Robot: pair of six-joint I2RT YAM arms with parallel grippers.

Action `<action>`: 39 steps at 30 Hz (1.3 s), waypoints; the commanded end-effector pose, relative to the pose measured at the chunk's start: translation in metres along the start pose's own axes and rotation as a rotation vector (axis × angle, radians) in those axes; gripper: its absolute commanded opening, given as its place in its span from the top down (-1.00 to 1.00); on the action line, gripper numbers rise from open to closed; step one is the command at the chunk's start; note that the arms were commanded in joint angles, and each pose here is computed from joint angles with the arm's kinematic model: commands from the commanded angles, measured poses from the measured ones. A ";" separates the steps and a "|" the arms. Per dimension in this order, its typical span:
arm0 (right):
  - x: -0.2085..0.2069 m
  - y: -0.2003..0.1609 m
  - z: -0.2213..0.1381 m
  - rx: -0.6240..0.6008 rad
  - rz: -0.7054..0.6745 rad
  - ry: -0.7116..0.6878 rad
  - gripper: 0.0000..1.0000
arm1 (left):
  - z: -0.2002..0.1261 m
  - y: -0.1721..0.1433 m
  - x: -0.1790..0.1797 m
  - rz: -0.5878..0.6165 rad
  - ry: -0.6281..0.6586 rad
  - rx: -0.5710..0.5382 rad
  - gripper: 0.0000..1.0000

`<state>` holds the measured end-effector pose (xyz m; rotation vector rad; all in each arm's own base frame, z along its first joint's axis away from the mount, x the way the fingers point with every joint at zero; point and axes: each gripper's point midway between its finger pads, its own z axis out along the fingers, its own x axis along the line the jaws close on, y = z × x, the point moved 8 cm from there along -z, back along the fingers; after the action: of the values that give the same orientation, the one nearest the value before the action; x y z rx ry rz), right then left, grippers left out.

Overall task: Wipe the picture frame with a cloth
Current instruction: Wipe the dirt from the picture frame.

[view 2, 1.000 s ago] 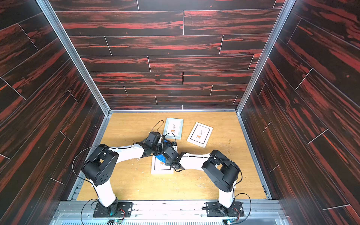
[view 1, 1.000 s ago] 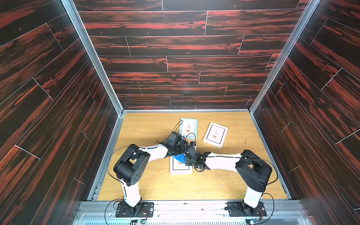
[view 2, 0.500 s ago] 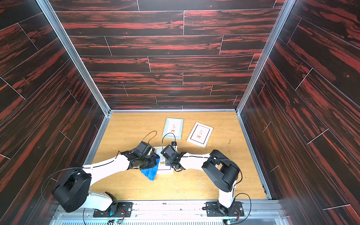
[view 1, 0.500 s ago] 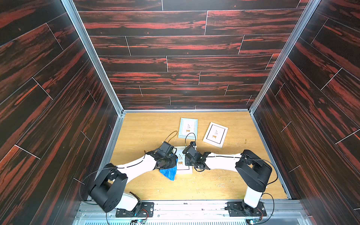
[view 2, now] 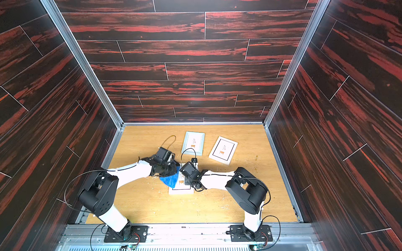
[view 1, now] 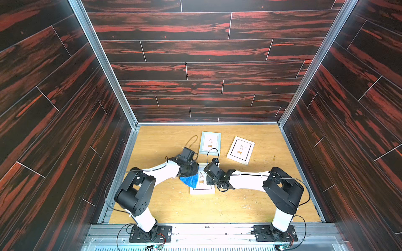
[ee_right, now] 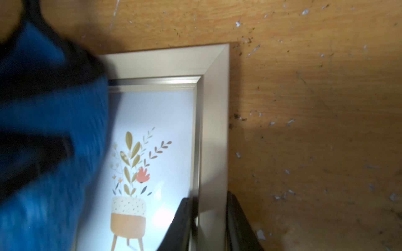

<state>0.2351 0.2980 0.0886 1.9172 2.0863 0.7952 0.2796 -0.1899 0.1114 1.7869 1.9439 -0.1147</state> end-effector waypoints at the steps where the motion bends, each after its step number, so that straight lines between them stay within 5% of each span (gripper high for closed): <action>1: -0.009 -0.013 0.005 0.059 -0.039 -0.063 1.00 | -0.003 -0.044 0.008 -0.004 0.038 0.112 1.00; 11: -0.007 -0.010 0.002 0.049 -0.041 -0.062 1.00 | 0.002 -0.003 0.014 0.000 0.063 0.070 1.00; 19: -0.007 -0.012 0.006 0.059 -0.036 -0.062 1.00 | -0.003 -0.064 0.023 -0.096 -0.011 0.138 1.00; 27: -0.004 -0.008 0.004 0.055 -0.039 -0.060 1.00 | 0.021 -0.045 0.002 -0.166 -0.118 0.115 1.00; 34: -0.011 -0.011 0.002 0.047 -0.033 -0.078 1.00 | -0.004 -0.065 0.039 -0.142 0.026 0.091 1.00; 39: -0.010 -0.012 0.003 0.049 -0.032 -0.067 1.00 | 0.005 -0.068 0.028 -0.153 -0.030 0.100 1.00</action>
<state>0.2352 0.2988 0.0897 1.9185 2.0909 0.7787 0.2284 -0.1813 0.0978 1.6357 1.9783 -0.2937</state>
